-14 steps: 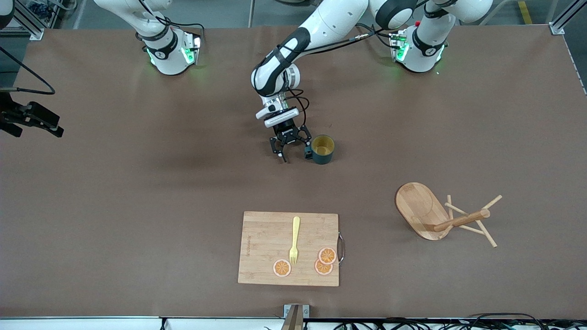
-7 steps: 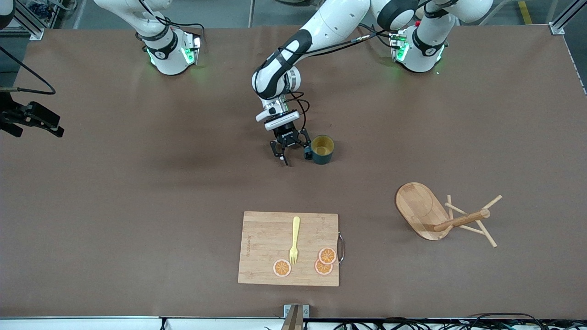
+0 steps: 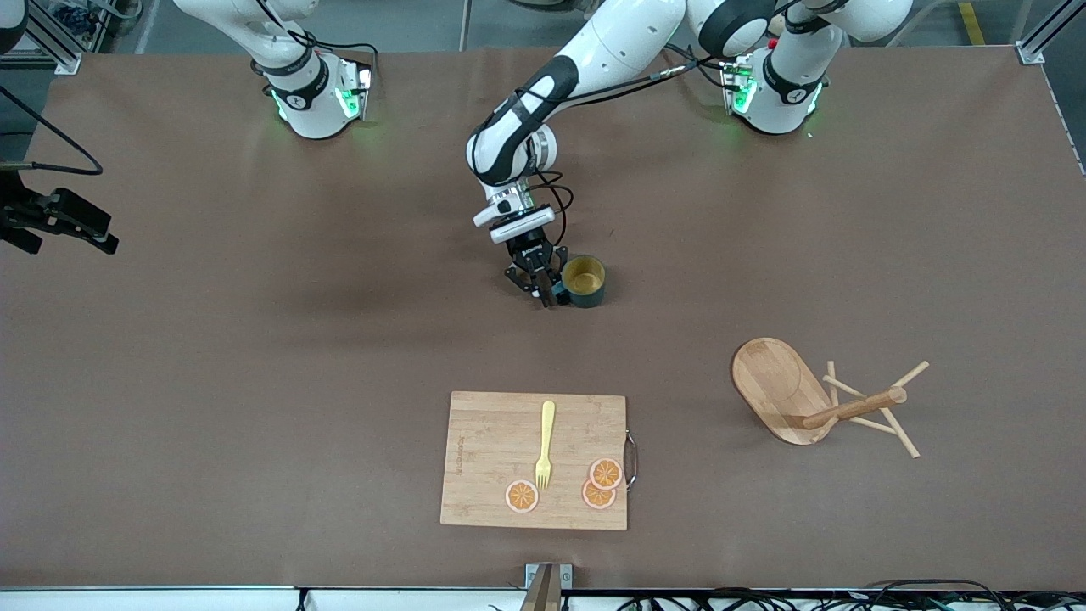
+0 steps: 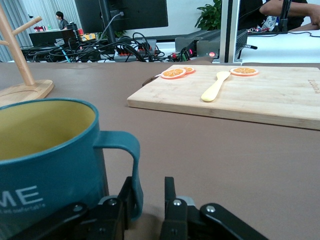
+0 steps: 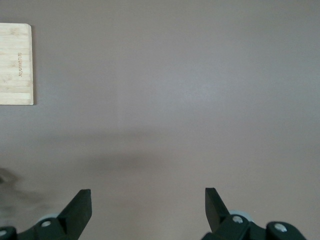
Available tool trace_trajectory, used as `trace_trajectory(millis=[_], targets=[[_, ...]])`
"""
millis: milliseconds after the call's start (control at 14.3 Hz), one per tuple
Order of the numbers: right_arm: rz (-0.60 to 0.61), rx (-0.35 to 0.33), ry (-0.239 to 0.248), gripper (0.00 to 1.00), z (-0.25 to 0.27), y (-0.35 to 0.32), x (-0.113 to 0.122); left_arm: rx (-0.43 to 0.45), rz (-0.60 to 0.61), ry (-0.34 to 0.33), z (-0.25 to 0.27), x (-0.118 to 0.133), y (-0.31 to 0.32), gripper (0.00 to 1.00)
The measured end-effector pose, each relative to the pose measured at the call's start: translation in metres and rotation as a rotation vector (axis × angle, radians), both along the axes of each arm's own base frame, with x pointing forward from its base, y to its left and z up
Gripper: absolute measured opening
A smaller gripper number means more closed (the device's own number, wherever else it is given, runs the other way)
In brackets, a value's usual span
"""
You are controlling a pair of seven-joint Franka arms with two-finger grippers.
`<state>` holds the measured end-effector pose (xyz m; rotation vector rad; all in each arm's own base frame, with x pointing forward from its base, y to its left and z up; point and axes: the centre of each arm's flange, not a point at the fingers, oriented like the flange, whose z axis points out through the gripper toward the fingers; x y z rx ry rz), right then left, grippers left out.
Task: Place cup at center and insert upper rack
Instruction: 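Close the left gripper on the teal mug's handle, then lift the teal mug with the left gripper toward the wooden stand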
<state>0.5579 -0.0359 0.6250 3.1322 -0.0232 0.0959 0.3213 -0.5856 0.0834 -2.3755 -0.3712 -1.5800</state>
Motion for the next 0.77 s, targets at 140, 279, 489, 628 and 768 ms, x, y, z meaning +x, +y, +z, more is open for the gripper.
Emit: trace_trajectory(millis=[140,279,489,628,768], targets=[[-0.002,0.000,-0.006,1.00,0.002,-0.001,0.000,-0.004,0.001,-0.002,0.001,0.001,-0.001,0.19],[-0.004,0.000,-0.007,1.00,0.003,-0.002,0.000,-0.011,0.003,-0.004,0.003,0.002,-0.002,0.11],[-0.004,0.000,-0.007,1.00,0.003,-0.002,0.000,-0.049,0.033,-0.003,0.011,0.013,-0.004,0.05],[-0.004,0.000,-0.007,1.00,0.003,-0.002,0.000,-0.098,0.071,0.025,0.022,0.023,-0.008,0.05],[-0.004,0.000,-0.007,1.00,0.003,-0.002,0.000,-0.145,0.123,0.064,0.042,0.030,-0.016,0.05]])
